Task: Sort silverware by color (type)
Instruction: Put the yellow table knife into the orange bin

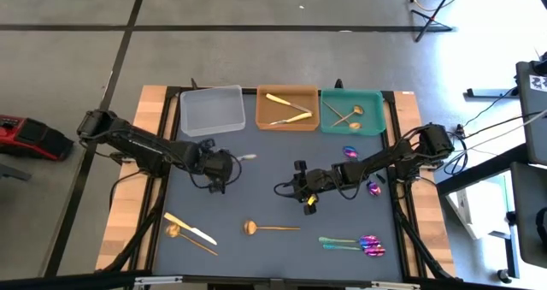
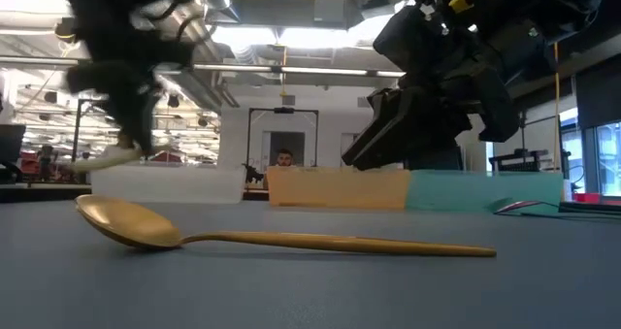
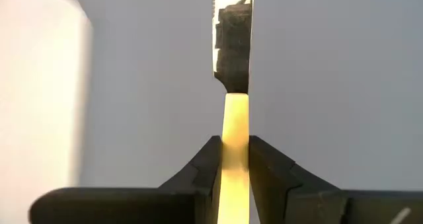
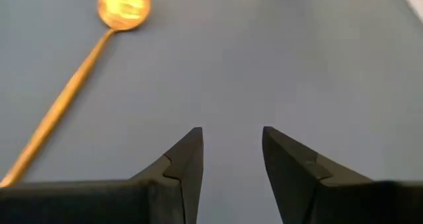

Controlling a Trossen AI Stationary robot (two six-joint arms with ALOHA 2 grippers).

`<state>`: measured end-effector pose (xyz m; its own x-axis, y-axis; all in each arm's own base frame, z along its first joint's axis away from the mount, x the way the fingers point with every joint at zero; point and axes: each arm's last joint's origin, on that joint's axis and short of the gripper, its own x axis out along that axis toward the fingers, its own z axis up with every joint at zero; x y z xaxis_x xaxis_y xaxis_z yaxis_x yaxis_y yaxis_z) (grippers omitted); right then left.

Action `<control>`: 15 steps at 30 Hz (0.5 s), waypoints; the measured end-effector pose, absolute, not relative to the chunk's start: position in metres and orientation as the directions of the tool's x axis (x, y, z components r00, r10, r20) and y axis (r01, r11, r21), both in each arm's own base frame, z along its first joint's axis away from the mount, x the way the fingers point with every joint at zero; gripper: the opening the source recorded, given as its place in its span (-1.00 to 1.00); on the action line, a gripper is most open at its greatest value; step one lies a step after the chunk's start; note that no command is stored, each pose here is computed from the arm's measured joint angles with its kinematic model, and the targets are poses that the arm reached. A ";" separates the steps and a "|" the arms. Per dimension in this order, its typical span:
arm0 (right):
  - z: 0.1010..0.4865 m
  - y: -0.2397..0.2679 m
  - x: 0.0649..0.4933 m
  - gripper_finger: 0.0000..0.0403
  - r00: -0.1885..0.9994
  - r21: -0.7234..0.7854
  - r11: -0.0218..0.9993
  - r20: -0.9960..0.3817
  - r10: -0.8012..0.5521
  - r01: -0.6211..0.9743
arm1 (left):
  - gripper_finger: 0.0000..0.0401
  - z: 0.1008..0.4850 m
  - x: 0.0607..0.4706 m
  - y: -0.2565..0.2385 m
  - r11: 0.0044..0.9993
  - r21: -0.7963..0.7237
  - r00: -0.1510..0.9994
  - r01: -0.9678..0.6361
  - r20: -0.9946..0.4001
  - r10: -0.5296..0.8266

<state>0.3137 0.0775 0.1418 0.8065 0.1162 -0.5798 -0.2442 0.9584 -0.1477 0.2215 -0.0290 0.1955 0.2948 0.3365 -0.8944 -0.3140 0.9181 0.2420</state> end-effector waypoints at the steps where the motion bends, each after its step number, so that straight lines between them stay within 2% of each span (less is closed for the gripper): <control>1: 0.142 0.080 0.313 -0.29 0.805 -0.139 0.959 -0.580 0.122 -0.246 | -0.72 0.202 0.228 -0.027 0.912 0.277 0.340 -0.304 -0.862 0.375; 4: 0.142 0.086 0.311 -0.29 0.802 -0.114 0.962 -0.580 0.138 -0.248 | -0.72 0.216 0.246 -0.019 0.879 0.367 0.477 -0.303 -0.741 0.473; 7: 0.141 0.092 0.309 -0.29 0.797 -0.082 0.966 -0.584 0.154 -0.247 | -0.72 0.226 0.263 -0.007 0.874 0.392 0.590 -0.285 -0.647 0.483; 15: 0.141 0.100 0.307 -0.29 0.797 -0.026 0.978 -0.583 0.155 -0.209 | -0.72 0.236 0.292 0.039 0.837 0.438 0.716 -0.328 -0.463 0.523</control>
<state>0.3070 0.0995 0.1414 0.7973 0.1554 -0.5832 -0.2093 0.9775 -0.0257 0.2919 0.0389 0.2358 0.7160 0.5226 -0.4628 -0.3280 0.8371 0.4379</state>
